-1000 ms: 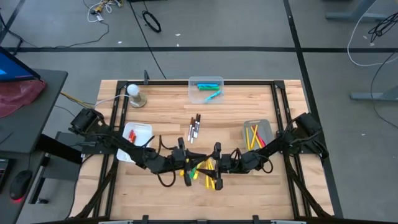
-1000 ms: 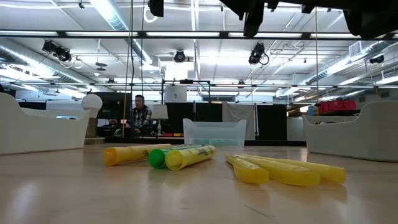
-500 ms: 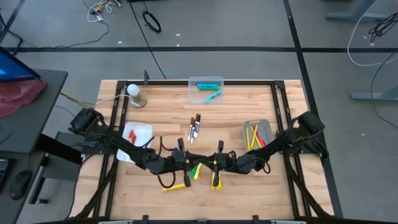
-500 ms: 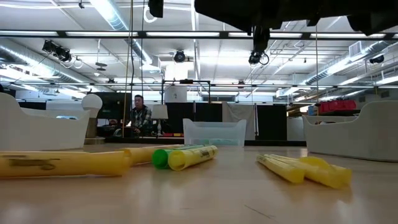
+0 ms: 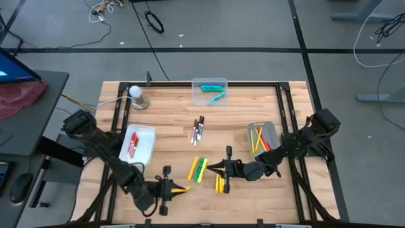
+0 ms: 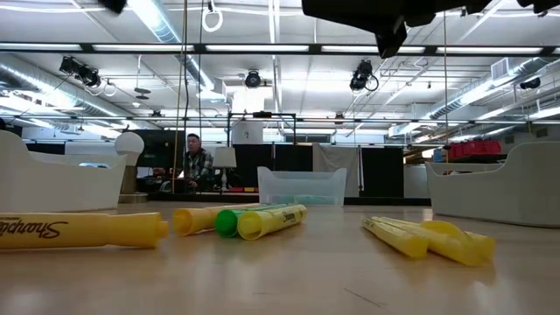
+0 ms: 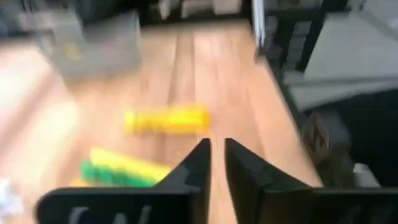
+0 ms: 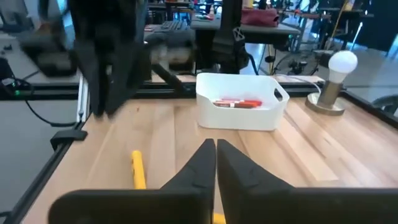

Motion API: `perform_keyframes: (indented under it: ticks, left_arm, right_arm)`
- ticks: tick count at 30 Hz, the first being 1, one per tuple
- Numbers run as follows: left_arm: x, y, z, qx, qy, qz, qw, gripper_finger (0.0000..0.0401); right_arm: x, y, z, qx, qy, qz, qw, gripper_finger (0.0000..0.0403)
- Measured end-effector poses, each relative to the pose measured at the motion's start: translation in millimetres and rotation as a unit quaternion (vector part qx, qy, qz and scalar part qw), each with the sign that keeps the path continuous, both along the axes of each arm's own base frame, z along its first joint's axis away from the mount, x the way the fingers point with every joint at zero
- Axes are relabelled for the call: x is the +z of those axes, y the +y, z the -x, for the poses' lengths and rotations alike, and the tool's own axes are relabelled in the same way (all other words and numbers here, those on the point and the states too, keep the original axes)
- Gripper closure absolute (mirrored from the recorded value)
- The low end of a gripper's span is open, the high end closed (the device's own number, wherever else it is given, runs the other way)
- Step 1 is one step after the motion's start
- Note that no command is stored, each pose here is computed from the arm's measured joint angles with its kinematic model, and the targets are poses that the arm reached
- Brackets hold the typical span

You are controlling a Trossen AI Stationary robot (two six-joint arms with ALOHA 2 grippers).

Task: Pick & Place Markers
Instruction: Put the yellow highlighter pen into the transparent bin

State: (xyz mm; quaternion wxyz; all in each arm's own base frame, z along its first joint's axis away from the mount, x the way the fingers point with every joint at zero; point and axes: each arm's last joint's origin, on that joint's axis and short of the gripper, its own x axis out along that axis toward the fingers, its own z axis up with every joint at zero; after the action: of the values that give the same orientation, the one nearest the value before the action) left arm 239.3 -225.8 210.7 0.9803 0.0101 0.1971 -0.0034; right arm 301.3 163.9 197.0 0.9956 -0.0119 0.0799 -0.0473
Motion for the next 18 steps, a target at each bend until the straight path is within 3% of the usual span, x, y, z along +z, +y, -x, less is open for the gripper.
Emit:
perform_keyframes:
  ticks: [10,14,18]
  left_arm:
    - [-60.2,-26.6,21.9,0.016,0.117,0.050,0.992,0.0191]
    - [-78.1,-25.0,31.7,0.055,0.179,0.075,0.980,0.0174]
    - [-92.5,-20.8,40.1,0.102,0.222,0.079,0.966,0.0189]
  right_arm:
    - [-1.9,-0.8,0.1,-0.005,0.007,-0.016,1.000,0.0396]
    - [-2.7,-1.9,-0.3,-0.007,0.010,-0.014,1.000,0.0396]
    - [-3.0,-3.8,-1.2,-0.010,0.012,-0.013,1.000,0.0396]
